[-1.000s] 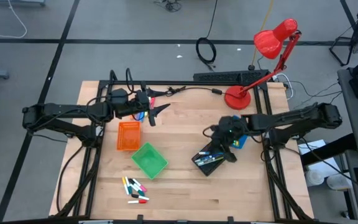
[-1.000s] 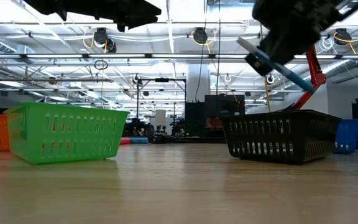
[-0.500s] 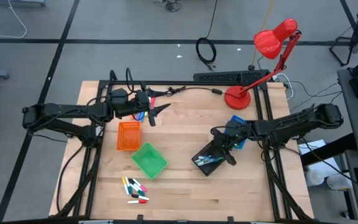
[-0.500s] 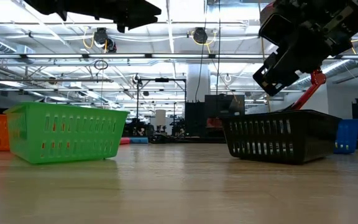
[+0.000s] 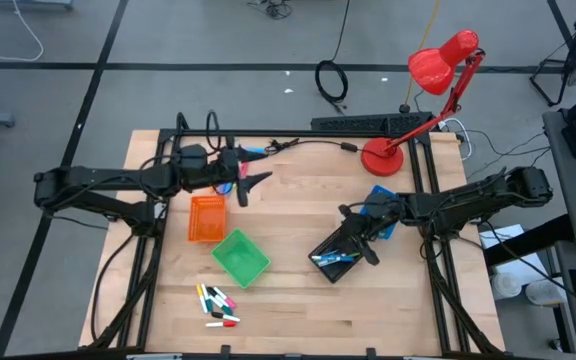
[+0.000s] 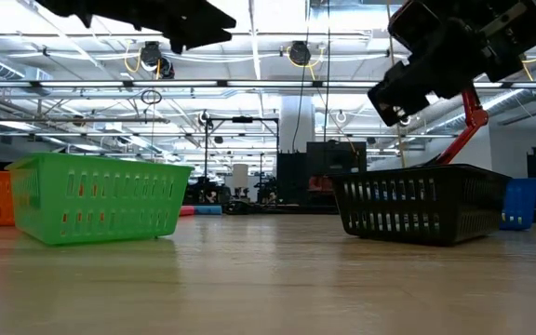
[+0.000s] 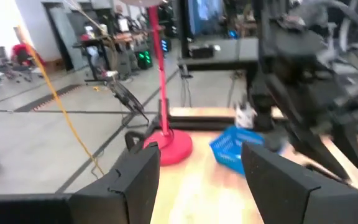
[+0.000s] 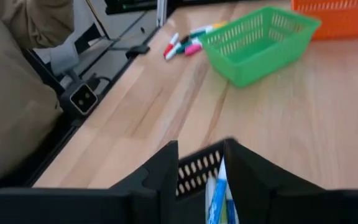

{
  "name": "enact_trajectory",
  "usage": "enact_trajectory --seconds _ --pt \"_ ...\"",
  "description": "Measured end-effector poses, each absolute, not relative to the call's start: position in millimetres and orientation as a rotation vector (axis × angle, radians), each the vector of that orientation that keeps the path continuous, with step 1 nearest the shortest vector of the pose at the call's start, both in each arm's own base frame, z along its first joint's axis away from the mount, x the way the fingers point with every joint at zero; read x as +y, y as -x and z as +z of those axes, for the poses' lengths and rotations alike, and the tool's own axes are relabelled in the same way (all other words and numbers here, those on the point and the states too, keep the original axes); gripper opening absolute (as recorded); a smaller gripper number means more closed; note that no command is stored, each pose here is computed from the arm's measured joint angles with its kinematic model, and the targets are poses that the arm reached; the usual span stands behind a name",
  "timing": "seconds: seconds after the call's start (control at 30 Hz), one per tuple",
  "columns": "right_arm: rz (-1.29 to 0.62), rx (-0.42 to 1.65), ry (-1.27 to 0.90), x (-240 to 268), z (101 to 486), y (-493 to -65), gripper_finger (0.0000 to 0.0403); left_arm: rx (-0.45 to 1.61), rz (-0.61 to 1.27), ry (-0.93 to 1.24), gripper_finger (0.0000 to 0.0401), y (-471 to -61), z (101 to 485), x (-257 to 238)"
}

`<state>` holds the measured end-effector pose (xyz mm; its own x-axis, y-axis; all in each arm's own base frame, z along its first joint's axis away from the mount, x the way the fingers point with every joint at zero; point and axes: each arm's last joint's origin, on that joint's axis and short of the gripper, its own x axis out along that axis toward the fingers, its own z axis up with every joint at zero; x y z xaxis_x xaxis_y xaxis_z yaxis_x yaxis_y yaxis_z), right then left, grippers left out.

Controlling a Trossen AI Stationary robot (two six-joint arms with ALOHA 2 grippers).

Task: Pick & Place Markers
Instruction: Put the small yellow highlighter pen into the green basket

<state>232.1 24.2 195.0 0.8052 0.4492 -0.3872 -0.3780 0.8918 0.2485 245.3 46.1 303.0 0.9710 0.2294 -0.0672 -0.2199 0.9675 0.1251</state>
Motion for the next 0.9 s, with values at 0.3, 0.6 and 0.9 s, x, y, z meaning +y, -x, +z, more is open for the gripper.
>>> enact_trajectory --seconds 0.3,0.6,0.9 --pt "0.453 0.417 -0.124 24 198 -233 0.0114 0.473 0.032 -0.054 0.0227 -230 298 -10" --pt "0.467 0.398 -0.059 24 198 -233 0.0114 0.854 0.144 0.253 0.0227 -213 258 -85" --pt "0.461 0.426 -0.090 24 182 -225 0.0110 1.256 0.369 0.775 0.0227 -194 207 -151"
